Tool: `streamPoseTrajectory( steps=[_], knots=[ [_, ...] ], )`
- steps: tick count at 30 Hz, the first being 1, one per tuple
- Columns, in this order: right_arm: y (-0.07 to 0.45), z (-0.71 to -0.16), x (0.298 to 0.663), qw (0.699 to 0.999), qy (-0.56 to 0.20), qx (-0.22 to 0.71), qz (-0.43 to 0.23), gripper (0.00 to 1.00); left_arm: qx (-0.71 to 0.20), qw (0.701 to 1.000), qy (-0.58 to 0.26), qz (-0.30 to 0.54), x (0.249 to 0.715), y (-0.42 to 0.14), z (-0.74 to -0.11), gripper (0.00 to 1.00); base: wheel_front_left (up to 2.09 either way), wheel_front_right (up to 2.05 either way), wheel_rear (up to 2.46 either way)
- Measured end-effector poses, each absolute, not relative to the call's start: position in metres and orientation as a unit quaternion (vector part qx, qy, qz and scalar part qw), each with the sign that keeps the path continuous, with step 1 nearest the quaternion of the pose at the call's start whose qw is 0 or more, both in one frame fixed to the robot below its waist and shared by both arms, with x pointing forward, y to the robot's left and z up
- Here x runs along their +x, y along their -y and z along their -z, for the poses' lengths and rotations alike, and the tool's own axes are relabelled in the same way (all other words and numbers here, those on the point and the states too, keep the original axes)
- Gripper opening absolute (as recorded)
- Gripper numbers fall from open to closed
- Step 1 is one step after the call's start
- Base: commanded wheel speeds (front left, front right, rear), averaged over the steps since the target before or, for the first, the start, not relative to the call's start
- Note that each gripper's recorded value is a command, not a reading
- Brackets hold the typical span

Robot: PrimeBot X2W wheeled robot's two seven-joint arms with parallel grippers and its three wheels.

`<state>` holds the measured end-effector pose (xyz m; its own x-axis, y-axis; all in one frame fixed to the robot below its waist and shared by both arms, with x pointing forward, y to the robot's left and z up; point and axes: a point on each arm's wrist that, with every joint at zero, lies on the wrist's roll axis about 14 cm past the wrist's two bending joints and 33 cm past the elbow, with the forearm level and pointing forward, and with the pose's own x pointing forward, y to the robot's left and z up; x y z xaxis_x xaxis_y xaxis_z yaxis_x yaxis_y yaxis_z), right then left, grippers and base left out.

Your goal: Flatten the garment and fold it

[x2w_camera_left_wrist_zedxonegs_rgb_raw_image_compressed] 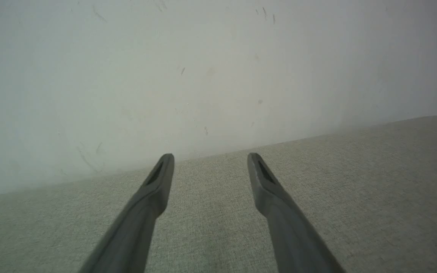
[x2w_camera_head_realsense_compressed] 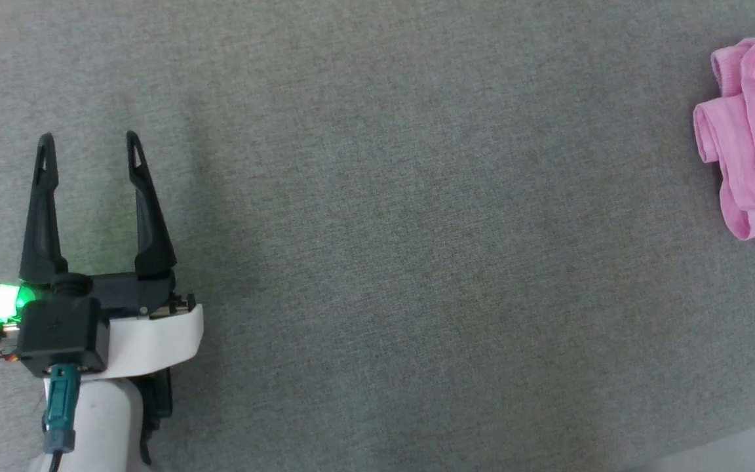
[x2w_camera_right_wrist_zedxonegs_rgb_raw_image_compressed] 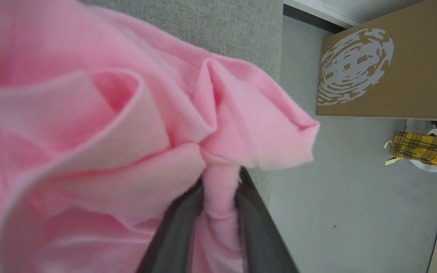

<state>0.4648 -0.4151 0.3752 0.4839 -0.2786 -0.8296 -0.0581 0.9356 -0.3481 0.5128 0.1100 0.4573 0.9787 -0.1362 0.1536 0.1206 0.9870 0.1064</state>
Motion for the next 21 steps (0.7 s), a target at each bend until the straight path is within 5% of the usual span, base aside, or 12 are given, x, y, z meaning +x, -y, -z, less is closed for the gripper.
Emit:
streamPoseTrajectory(
  steps=[7, 13, 21],
  knots=[
    [0.433, -0.412, 0.473, 0.875, -0.429, -0.212, 0.076, 1.00, 0.042, 0.995, 0.077, 0.048, 0.501, -0.115, -0.469, 1.00, 0.00, 0.00, 0.00],
    [0.420, -0.508, 0.506, 0.955, -0.205, -0.202, 0.071, 1.00, 0.050, 0.996, 0.073, 0.031, 0.475, -0.128, -0.487, 1.00, 0.00, 0.00, 0.00],
    [0.361, -0.617, 0.520, 0.986, 0.022, -0.162, 0.032, 1.00, 0.056, 0.994, 0.093, 0.002, 0.444, -0.148, -0.520, 1.00, 0.00, 0.00, 0.00]
  ],
)
